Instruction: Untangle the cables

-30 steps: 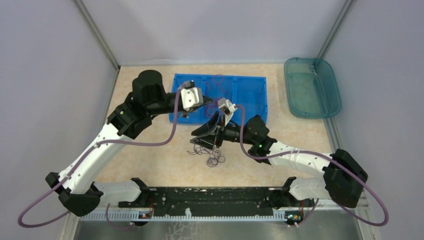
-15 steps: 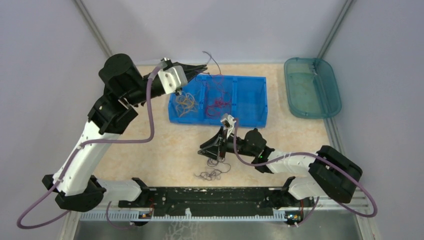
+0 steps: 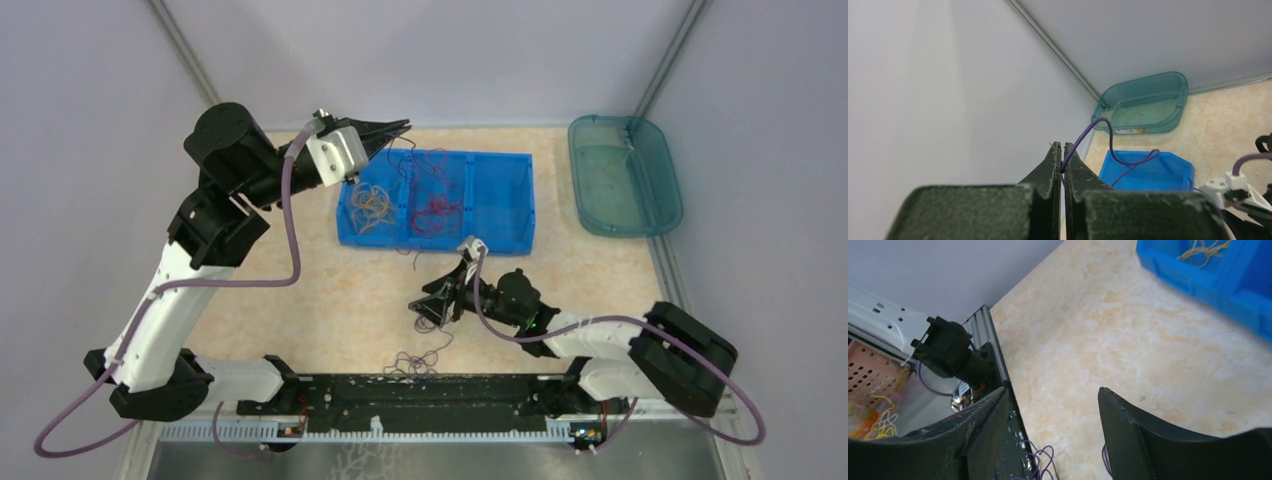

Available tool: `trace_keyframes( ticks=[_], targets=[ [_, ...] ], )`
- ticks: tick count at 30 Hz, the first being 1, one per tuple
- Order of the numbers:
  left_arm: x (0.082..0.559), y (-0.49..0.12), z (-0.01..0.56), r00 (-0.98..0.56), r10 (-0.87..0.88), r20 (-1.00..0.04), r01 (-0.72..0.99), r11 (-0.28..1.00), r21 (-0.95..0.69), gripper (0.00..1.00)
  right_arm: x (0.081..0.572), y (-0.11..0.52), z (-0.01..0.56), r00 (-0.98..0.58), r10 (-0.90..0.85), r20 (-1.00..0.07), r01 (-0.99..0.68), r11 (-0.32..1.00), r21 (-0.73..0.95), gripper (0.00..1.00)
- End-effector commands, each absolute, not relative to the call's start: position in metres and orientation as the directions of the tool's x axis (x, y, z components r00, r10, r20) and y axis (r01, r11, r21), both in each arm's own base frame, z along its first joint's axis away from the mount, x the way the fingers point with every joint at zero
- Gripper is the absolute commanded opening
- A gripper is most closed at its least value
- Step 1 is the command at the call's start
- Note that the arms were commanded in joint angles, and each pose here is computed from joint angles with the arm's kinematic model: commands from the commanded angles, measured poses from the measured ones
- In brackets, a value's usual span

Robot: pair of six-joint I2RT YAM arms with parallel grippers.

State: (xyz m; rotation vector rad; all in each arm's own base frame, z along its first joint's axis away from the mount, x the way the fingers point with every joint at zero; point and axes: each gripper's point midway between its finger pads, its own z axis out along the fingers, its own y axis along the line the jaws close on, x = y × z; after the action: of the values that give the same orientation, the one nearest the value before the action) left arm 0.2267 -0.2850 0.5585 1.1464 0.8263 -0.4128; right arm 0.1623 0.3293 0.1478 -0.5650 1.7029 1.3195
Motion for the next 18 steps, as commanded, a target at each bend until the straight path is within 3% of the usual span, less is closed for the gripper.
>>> trace_keyframes(
  ticks=[1, 7, 11, 14, 18],
  targets=[
    [0.220, -0.291, 0.544, 0.611, 0.104, -0.784, 0.721, 0.334, 0.607, 0.00, 0.189, 0.320, 0.224, -0.303, 0.278, -0.912, -0.819, 0.413, 0.398, 0.70],
    [0.229, -0.310, 0.493, 0.537, 0.137, -0.832, 0.787, 0.272, 0.553, 0.00, 0.230, 0.273, 0.253, -0.173, 0.230, -0.958, -0.692, 0.664, 0.284, 0.72],
    [0.246, -0.332, 0.468, 0.507, 0.142, -0.850, 0.809, 0.261, 0.526, 0.00, 0.264, 0.195, 0.221, -0.197, 0.181, -0.964, -0.298, 0.925, 0.234, 0.70],
    [0.267, -0.353, 0.455, 0.479, 0.133, -0.868, 0.824, 0.275, 0.496, 0.00, 0.267, 0.150, 0.204, -0.194, 0.254, -0.947, -0.081, 0.958, 0.274, 0.70],
    [0.303, -0.388, 0.432, 0.444, 0.140, -0.885, 0.833, 0.297, 0.466, 0.00, 0.261, 0.120, 0.195, -0.169, 0.305, -0.937, 0.026, 0.952, 0.305, 0.69]
  ],
)
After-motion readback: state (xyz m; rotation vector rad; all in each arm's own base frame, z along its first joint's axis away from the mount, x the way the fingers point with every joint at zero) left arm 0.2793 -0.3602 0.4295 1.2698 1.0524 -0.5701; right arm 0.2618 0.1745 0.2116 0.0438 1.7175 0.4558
